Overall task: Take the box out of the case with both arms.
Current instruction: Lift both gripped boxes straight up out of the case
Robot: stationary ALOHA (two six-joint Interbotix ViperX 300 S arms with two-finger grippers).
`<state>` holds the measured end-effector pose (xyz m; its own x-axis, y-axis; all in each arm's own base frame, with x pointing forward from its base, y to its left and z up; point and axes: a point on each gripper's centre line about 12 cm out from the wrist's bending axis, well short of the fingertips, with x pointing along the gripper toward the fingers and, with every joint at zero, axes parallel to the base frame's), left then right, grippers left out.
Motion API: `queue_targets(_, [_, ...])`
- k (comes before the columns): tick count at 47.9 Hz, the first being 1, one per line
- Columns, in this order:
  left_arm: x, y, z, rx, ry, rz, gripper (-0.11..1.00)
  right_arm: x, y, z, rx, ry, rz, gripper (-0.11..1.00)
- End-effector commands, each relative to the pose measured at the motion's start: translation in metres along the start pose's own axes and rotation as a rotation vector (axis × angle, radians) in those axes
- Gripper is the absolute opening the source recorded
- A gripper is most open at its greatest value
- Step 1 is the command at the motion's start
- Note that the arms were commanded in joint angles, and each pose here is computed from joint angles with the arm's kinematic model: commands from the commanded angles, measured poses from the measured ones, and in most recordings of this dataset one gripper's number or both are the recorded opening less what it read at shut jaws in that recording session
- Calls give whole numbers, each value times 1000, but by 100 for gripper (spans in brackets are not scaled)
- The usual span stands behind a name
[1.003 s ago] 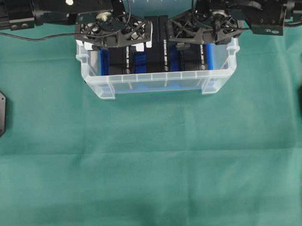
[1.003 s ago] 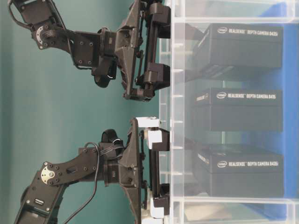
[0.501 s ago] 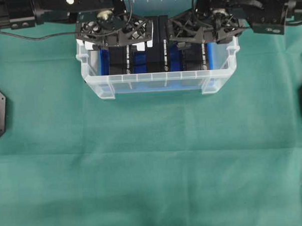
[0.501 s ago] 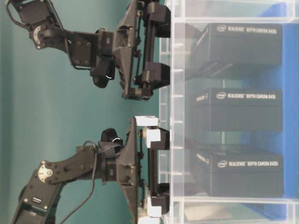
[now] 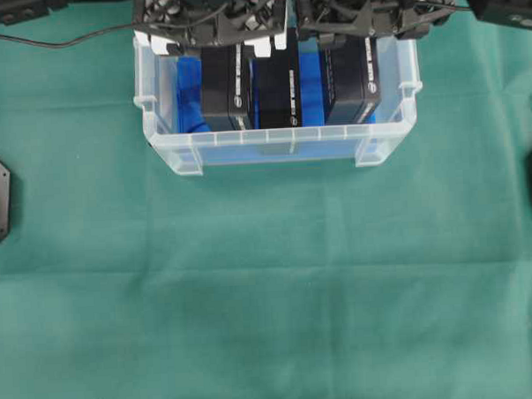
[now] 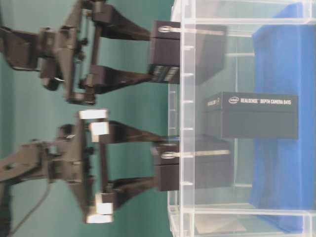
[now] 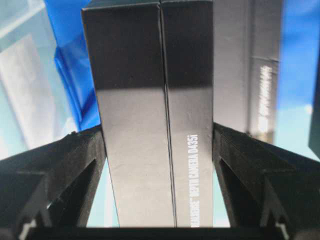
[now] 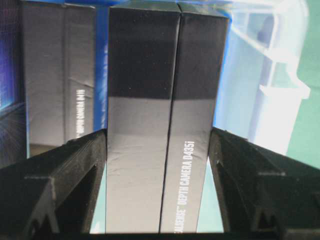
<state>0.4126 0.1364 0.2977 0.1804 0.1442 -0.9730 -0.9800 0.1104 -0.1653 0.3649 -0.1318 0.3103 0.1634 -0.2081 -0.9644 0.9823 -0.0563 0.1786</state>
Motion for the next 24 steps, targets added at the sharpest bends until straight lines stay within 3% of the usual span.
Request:
queue_targets(1, [-53,-1,5,-7,-48,-94,64,-36,2,5,7,-27,82,65])
queue_targets(13, [-100,10,5,-20,-48,-92,64,-73,7,7,-10,-45,156,65])
queue_targets(24, [-124,13,4,-24,-40,-77,64,-102,8,9,-8,-51,171,65])
